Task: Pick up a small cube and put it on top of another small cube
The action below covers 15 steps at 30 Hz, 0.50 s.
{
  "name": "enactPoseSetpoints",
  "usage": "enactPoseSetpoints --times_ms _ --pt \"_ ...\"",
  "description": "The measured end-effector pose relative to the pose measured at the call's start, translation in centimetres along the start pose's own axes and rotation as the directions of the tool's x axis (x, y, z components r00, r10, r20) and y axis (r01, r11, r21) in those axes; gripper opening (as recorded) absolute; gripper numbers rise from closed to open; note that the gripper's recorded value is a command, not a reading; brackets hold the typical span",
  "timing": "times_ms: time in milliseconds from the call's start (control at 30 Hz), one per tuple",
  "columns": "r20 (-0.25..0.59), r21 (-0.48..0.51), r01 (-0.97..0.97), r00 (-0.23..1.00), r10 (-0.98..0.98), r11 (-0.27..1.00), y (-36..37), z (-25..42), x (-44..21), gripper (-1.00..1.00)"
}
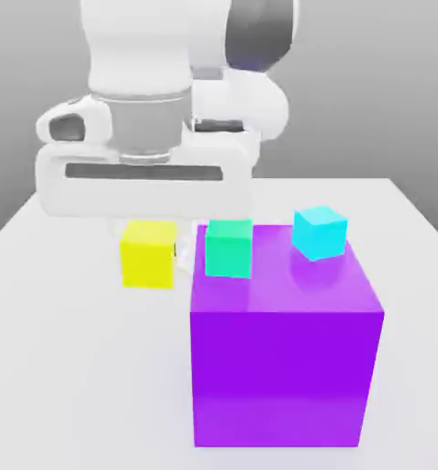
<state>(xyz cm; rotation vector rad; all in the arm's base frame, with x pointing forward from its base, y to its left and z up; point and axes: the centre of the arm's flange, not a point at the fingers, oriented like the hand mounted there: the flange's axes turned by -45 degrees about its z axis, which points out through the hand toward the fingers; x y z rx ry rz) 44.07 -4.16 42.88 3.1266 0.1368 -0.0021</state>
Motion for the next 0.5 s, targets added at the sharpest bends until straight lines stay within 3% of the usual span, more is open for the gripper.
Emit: enactPoseSetpoints --times_ms 233,367,400,500 --pt "-0.005 0.013 0.235 0.972 -0.235 0.972 -5.4 -4.1 -6.1 -1.0" --pt "-0.006 0.016 0.277 0.961 -0.277 0.961 -6.2 -0.5 -7.1 -1.0" --pt "-0.006 0.017 0.278 0.961 -0.278 0.96 -6.3 0.9 -7.2 1.0" --pt "-0.006 0.017 0.278 0.961 -0.278 0.96 -6.3 0.9 -7.2 1.0"
